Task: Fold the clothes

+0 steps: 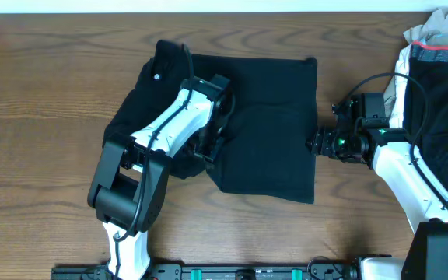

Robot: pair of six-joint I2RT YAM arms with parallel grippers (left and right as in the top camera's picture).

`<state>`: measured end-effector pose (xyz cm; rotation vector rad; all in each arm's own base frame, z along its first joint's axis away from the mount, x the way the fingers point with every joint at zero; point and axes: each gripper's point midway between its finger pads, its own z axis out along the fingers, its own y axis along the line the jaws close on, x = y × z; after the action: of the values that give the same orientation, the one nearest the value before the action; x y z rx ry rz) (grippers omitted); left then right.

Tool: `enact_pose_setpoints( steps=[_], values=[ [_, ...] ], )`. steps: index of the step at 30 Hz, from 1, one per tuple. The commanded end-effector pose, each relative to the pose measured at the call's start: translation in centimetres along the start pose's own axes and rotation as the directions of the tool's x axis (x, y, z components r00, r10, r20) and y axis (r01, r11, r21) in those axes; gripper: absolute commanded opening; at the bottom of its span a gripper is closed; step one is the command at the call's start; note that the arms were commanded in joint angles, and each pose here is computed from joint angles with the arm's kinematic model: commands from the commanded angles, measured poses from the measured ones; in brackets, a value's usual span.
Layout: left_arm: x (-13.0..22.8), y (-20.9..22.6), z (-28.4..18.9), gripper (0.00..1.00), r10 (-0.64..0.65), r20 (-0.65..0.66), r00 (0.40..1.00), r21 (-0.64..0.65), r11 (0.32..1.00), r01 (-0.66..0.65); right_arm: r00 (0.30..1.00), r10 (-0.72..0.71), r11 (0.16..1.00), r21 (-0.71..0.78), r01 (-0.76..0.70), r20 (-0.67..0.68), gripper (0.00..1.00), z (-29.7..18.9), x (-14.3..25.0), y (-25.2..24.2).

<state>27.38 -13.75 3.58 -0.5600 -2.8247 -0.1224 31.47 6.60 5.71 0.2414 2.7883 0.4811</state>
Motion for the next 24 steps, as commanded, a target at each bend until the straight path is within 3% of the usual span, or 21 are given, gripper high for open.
enact_pose_setpoints(
  steps=[1, 9, 11, 18, 24],
  values=[
    [0.5, 0.4, -0.9, 0.71, -0.171, -0.006, 0.985, -0.010, 0.985, 0.171, 1.000, 0.022, 1.000, -0.007, -0.022, -0.002, 0.71, 0.0, 0.0, -0.2],
    [-1.2, 0.1, -0.9, 0.69, -0.160, 0.061, 0.985, 0.015, 0.987, 0.160, 1.000, 0.022, 1.000, -0.006, -0.022, -0.001, 0.71, 0.0, 0.0, -0.2],
    [-1.4, 0.0, -0.6, 0.61, -0.151, 0.068, 0.986, 0.016, 0.989, 0.150, 1.000, 0.022, 1.000, -0.006, -0.022, -0.001, 0.71, 0.0, 0.0, -0.2],
    [-0.2, 0.1, 0.8, 0.06, -0.113, 0.022, 0.993, 0.004, 0.994, 0.113, 1.000, 0.022, 1.000, -0.007, -0.022, -0.001, 0.71, 0.0, 0.0, -0.2],
    [3.0, 0.4, -4.3, 0.06, 0.047, -0.080, 0.996, -0.002, 0.999, -0.047, 1.000, 0.021, 1.000, -0.007, -0.021, 0.002, 0.71, 0.0, -0.1, -0.2]
  ],
)
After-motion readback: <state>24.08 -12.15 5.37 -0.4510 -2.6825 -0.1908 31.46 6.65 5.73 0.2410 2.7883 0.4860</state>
